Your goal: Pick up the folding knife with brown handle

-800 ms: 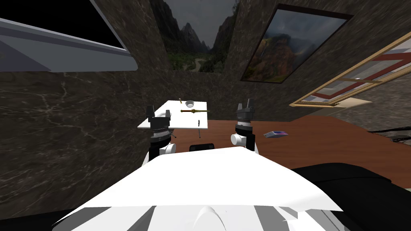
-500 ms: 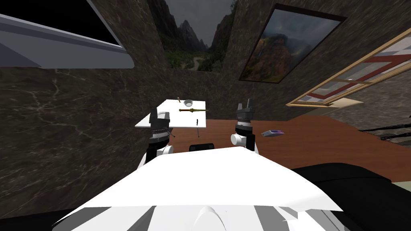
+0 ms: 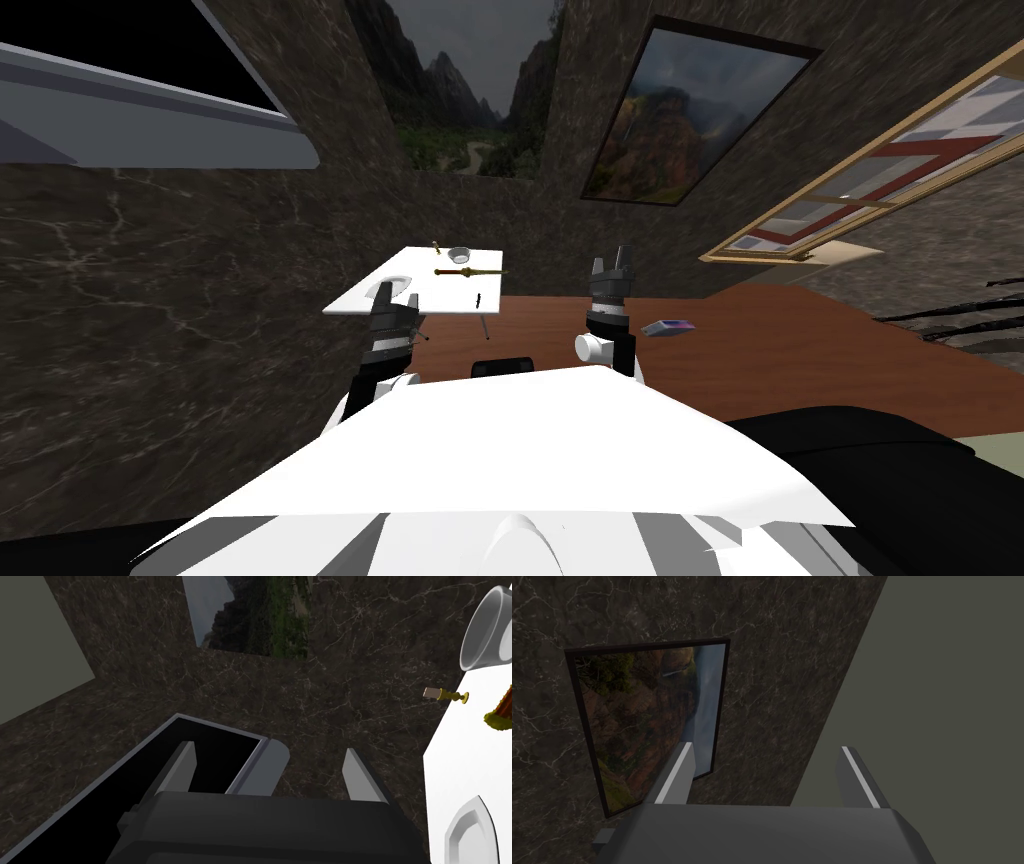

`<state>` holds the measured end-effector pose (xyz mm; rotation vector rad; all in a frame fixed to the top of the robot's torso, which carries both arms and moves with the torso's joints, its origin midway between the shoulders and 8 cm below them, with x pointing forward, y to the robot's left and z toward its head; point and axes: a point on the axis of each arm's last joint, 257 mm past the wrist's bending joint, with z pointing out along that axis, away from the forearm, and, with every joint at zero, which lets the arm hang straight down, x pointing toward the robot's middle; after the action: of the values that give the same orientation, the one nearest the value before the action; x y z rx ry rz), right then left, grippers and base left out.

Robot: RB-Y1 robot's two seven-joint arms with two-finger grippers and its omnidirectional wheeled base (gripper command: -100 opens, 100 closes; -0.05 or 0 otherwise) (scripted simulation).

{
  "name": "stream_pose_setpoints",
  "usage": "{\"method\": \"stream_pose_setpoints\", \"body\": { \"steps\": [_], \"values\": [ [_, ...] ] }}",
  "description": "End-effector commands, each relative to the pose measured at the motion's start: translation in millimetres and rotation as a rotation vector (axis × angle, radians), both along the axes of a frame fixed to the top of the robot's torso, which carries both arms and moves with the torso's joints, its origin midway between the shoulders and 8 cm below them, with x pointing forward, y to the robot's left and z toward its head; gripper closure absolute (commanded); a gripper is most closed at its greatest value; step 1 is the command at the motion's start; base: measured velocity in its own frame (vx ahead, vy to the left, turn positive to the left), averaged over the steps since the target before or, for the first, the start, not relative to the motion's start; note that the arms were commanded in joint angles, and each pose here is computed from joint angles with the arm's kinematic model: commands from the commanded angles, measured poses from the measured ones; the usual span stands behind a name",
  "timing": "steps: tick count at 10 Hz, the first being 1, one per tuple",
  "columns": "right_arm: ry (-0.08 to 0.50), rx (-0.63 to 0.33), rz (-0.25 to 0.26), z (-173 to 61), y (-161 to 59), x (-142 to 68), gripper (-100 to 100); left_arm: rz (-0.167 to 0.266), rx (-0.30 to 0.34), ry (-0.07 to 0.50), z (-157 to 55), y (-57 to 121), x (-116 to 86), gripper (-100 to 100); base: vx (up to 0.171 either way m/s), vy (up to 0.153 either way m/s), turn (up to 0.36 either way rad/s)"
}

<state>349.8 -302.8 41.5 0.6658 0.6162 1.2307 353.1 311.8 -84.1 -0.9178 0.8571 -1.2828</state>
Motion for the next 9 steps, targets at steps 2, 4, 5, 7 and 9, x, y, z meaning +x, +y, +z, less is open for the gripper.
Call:
{"method": "stream_pose_setpoints", "body": {
  "steps": [2, 4, 5, 7, 9],
  "values": [
    [0.0, 0.0, 0.0, 0, 0, 0, 0, 0.03, -0.045, 0.127, -37, 29.8, 0, -100, -0.034, -0.139, -0.035],
    [0.0, 0.0, 0.0, 0, 0, 0, 0, 0.048, -0.073, 0.2, -58, 44.2, -2, -100, -0.028, -0.18, -0.007],
    [0.0, 0.0, 0.0, 0, 0, 0, 0, 0.065, -0.102, 0.251, -74, 58.4, -6, -100, -0.004, -0.141, -0.021],
    [0.0, 0.0, 0.0, 0, 0, 0, 0, 0.085, -0.138, 0.319, -94, 73.2, -11, -100, -0.008, -0.112, -0.013],
    [0.0, 0.0, 0.0, 0, 0, 0, 0, 0.107, -0.178, 0.385, -114, 87.9, -18, -100, 0.0, -0.104, -0.007]
  ]
}}
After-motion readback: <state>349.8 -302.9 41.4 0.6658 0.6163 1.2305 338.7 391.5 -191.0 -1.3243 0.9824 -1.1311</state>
